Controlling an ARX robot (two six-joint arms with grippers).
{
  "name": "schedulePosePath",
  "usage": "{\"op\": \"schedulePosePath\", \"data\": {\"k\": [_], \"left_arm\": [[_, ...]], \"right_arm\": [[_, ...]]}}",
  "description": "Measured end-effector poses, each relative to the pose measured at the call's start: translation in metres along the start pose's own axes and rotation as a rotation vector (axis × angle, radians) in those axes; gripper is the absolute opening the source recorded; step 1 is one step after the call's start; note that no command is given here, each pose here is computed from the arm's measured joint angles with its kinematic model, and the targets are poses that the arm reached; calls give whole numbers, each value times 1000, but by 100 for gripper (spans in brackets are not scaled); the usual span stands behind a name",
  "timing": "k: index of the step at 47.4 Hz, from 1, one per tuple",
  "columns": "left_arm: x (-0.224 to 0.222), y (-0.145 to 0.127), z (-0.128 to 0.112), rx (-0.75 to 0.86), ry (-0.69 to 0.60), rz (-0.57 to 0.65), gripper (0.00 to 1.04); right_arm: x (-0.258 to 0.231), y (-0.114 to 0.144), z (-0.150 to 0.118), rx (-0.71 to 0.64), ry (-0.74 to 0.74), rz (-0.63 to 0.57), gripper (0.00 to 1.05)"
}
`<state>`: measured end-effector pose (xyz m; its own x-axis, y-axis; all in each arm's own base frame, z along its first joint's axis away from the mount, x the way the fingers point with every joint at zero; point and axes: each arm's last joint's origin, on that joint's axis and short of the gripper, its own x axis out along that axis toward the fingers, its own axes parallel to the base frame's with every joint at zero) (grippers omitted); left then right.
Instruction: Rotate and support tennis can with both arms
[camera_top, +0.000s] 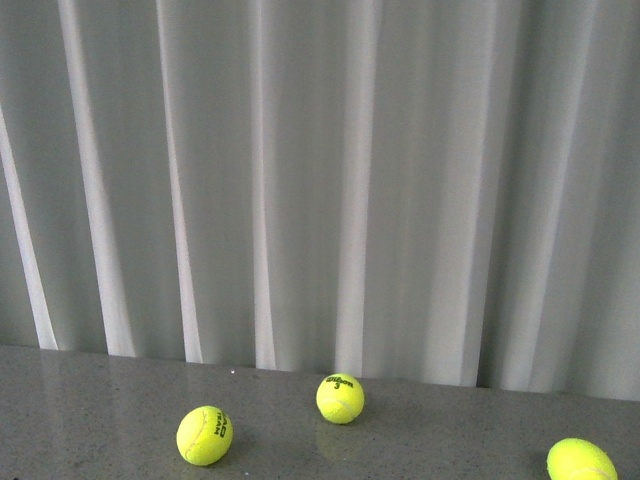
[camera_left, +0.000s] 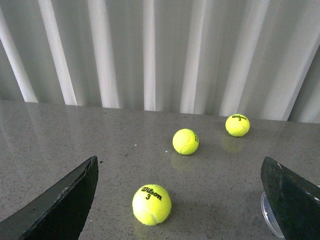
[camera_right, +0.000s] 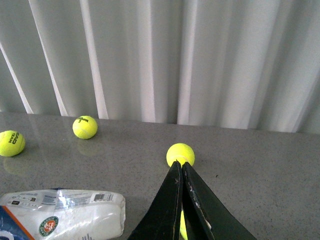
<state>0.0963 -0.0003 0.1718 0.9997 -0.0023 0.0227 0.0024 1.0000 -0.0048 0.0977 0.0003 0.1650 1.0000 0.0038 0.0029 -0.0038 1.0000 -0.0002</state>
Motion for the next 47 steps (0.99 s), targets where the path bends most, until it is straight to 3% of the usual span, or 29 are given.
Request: {"op": "schedulePosePath", "data": {"k": [5,32,47], "left_arm": [[0,0,0,0,0,0,98],[0,0,0,0,0,0,98],[0,0,0,0,0,0,98]], "right_arm": [[0,0,0,-1,2,0,5],[0,0,0,0,2,0,98],[0,0,0,0,2,0,98]]}}
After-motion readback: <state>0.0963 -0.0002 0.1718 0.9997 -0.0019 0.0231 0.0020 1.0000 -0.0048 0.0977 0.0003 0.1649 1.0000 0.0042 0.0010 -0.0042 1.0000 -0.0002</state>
